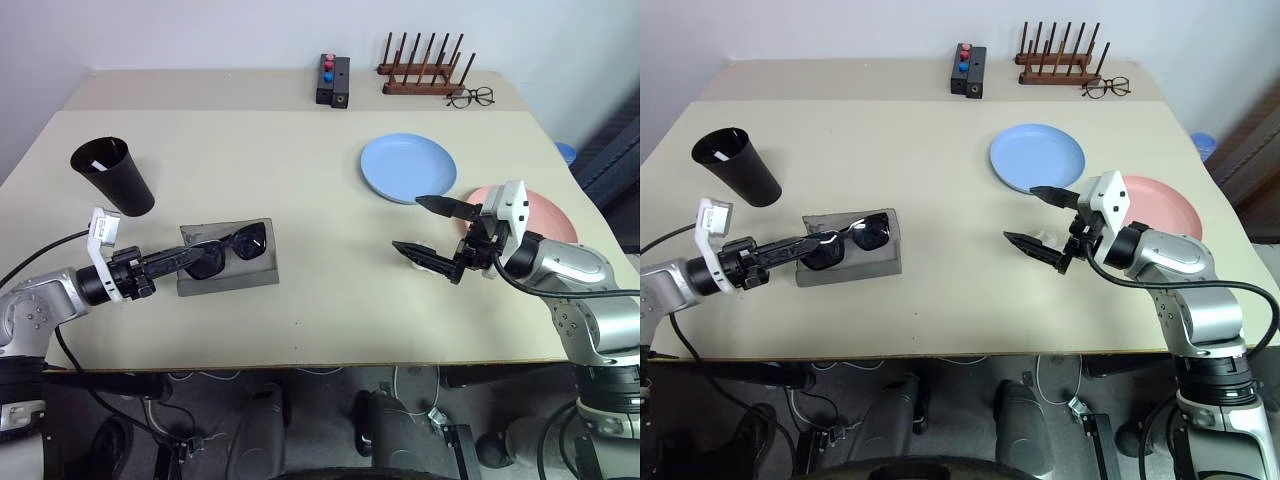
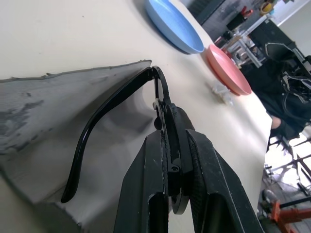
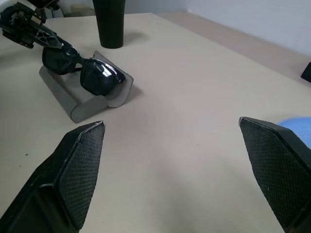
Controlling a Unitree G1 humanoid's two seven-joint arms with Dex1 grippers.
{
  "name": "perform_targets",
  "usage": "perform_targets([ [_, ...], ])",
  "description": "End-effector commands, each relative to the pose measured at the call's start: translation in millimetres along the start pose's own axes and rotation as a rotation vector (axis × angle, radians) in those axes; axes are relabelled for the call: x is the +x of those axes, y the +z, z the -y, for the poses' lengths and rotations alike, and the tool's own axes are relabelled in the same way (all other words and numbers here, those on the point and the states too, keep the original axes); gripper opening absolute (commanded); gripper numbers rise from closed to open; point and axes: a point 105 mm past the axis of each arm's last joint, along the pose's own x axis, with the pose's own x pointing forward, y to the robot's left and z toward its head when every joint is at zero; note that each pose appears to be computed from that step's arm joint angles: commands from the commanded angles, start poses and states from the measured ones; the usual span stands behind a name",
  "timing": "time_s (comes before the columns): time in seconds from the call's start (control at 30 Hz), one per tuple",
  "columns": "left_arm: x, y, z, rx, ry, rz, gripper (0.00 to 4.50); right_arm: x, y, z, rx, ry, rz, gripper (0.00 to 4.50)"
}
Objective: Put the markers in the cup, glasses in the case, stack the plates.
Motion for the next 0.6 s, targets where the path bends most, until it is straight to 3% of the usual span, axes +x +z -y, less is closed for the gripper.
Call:
perform_targets([
  [0.03, -14, 21, 6, -0.009, -0.025, -0.009, 0.07, 2, 10, 1, -0.035, 0.000, 0.036, 4.50],
  [0.43, -27, 15, -8, -0.023, -0.102, -0.246, 0.07, 4, 12, 2, -0.042, 0.007, 0.040, 4.50],
  [0.6, -18, 18, -21, -0.016, -0.083, -0.260, 0.07, 3, 12, 2, -0.042, 0.005, 0.037, 4.50],
])
